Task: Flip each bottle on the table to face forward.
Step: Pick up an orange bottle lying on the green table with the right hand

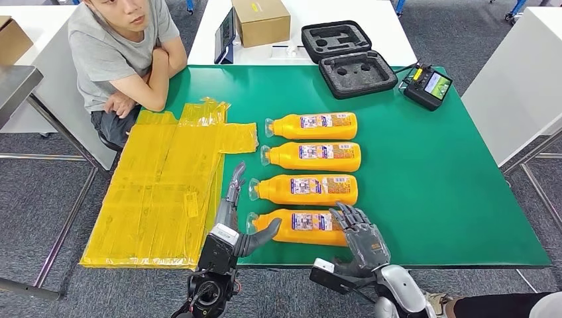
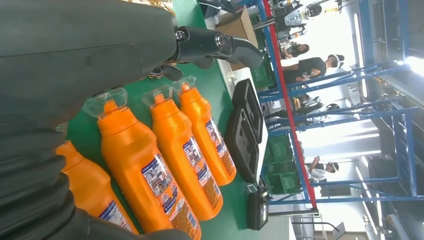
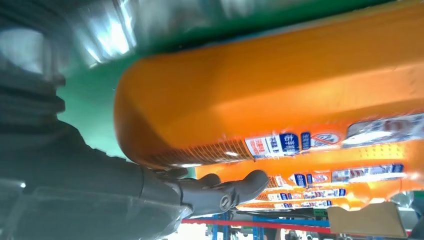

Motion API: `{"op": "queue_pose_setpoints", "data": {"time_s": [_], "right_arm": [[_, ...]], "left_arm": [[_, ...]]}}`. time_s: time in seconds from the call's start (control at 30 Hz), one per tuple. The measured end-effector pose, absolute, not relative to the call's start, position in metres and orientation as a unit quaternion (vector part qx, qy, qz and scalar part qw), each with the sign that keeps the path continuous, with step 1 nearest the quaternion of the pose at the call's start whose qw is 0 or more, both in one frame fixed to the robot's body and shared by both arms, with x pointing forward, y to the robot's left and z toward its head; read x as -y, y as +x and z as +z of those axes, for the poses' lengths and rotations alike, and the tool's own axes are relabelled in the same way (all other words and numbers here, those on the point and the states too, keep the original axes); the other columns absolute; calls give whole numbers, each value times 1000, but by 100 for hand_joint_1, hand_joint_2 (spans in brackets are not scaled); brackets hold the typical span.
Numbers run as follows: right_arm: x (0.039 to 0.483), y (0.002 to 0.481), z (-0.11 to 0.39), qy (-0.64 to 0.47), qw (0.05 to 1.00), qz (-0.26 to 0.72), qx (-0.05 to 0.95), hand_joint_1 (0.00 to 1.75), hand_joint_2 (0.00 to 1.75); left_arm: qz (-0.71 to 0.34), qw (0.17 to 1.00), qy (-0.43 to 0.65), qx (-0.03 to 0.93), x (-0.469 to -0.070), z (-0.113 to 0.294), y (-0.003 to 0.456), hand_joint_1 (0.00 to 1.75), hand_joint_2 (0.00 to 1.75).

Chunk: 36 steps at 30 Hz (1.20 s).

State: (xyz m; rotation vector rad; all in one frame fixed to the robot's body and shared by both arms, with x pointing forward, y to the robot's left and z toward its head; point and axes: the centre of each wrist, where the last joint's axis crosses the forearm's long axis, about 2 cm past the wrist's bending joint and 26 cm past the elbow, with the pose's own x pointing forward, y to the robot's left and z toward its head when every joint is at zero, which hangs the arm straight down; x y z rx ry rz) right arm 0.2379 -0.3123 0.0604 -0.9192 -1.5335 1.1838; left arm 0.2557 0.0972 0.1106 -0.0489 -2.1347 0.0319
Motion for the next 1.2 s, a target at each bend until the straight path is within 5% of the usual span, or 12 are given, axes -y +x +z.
{"op": "queue_pose_setpoints", "data": {"time_s": [0.83, 0.87, 1.0, 1.2], "right_arm": [[328, 257, 66, -378, 458, 515, 618, 0, 175], [329, 257, 65, -374, 463, 513, 619, 10, 175], [336, 265, 62, -351, 486, 504, 622, 146, 175], [346, 275, 55, -334, 505, 499, 620, 140, 175]], "left_arm": [[14, 469, -35, 882, -95, 119, 260, 0, 175], [14, 468, -37, 883, -94, 120, 260, 0, 175], [13, 465, -41, 884, -93, 123, 262, 0, 175], [15, 461, -44, 886, -91, 126, 264, 0, 175]]}}
